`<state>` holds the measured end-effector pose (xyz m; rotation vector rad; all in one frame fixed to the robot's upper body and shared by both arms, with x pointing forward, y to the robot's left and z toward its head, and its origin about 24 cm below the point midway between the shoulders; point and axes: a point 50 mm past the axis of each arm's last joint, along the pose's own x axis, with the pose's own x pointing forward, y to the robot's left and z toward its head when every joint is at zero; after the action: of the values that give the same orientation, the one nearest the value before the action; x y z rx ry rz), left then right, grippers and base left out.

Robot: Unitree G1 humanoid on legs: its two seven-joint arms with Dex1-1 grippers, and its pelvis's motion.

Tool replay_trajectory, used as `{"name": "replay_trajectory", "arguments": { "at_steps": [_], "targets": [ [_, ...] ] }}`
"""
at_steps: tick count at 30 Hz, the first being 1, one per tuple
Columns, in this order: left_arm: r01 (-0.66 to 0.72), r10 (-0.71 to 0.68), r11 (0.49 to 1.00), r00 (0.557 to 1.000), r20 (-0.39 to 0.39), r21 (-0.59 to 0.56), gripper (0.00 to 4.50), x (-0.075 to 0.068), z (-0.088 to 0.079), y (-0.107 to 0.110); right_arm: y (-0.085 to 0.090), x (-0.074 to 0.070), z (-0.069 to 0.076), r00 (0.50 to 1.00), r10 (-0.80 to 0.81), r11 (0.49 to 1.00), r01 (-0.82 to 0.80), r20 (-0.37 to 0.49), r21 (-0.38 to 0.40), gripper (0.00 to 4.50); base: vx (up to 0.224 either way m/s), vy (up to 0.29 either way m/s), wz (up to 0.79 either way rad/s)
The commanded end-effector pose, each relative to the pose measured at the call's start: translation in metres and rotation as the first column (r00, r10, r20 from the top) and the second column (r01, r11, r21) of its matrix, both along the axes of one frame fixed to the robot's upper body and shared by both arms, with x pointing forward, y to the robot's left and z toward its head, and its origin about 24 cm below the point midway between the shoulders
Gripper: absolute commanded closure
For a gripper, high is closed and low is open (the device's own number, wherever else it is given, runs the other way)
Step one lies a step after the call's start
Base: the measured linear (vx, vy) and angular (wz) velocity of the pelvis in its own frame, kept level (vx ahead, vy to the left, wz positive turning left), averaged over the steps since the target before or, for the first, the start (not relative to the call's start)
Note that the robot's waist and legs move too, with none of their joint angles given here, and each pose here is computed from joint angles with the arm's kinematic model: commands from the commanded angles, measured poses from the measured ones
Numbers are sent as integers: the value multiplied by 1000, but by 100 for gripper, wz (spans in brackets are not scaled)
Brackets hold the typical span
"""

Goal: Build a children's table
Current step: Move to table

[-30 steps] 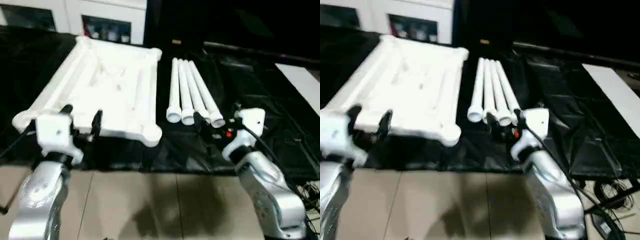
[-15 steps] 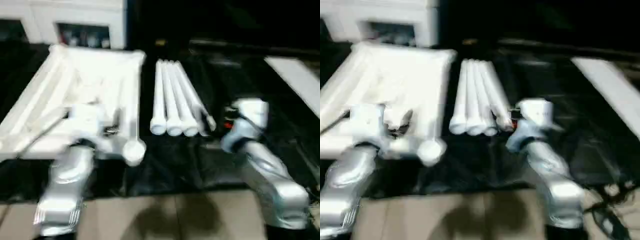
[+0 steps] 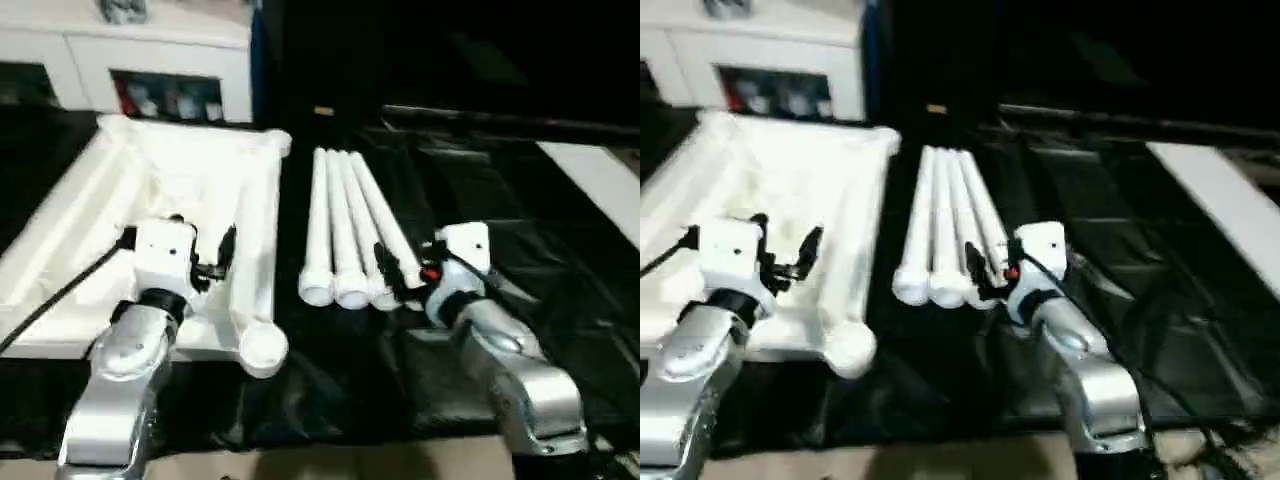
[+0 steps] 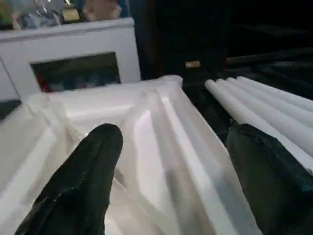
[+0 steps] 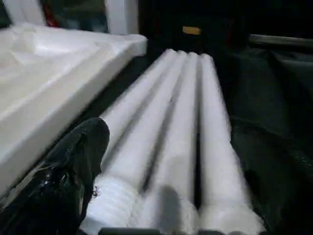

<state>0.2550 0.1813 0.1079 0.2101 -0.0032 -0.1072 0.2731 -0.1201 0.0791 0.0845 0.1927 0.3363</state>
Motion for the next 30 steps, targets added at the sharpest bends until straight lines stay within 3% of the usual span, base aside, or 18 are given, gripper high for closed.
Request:
{"name": "replay_trajectory", "arguments": {
  "at_steps": [1,6,10,12,15,16,21,24,27,30],
  "targets": [
    [7,-7,1000,1000,-4,4,61,1,1,0,5,3,8,999,20,1000,-20,40,3,0,110,54,4],
    [75,-75,997,997,-23,-5,61,4,1,-5,9,1,11,995,74,997,-74,61,-1,0,123,20,12],
    [282,-278,959,955,-107,26,61,2,-5,-8,16,-3,13,976,210,977,-212,60,33,0,20,-6,4],
    [431,-419,902,893,-164,38,61,-3,-9,-5,20,-6,15,941,331,943,-332,74,2,0,11,-53,1],
    [536,-518,844,825,-227,21,61,-8,-12,1,23,-10,17,893,442,897,-442,79,-27,0,-1,-17,0],
    [602,-587,798,770,-252,-21,61,-11,-10,7,22,-12,20,850,522,853,-520,74,-44,0,0,0,0],
    [709,-670,704,645,-368,-38,61,-13,-6,22,19,-18,22,733,680,731,-677,17,-82,0,-66,-24,3],
    [778,-688,628,535,-489,-33,61,-17,-9,34,17,-19,23,655,755,649,-752,-20,-117,0,-22,-8,0],
    [799,-673,600,486,-557,-28,61,-20,-12,43,17,-18,26,633,773,625,-768,-24,-137,0,0,0,0],
    [816,-667,577,463,-584,-12,100,-22,-14,48,17,-16,27,624,781,615,-774,-20,-152,0,0,0,0]
  ]
}}
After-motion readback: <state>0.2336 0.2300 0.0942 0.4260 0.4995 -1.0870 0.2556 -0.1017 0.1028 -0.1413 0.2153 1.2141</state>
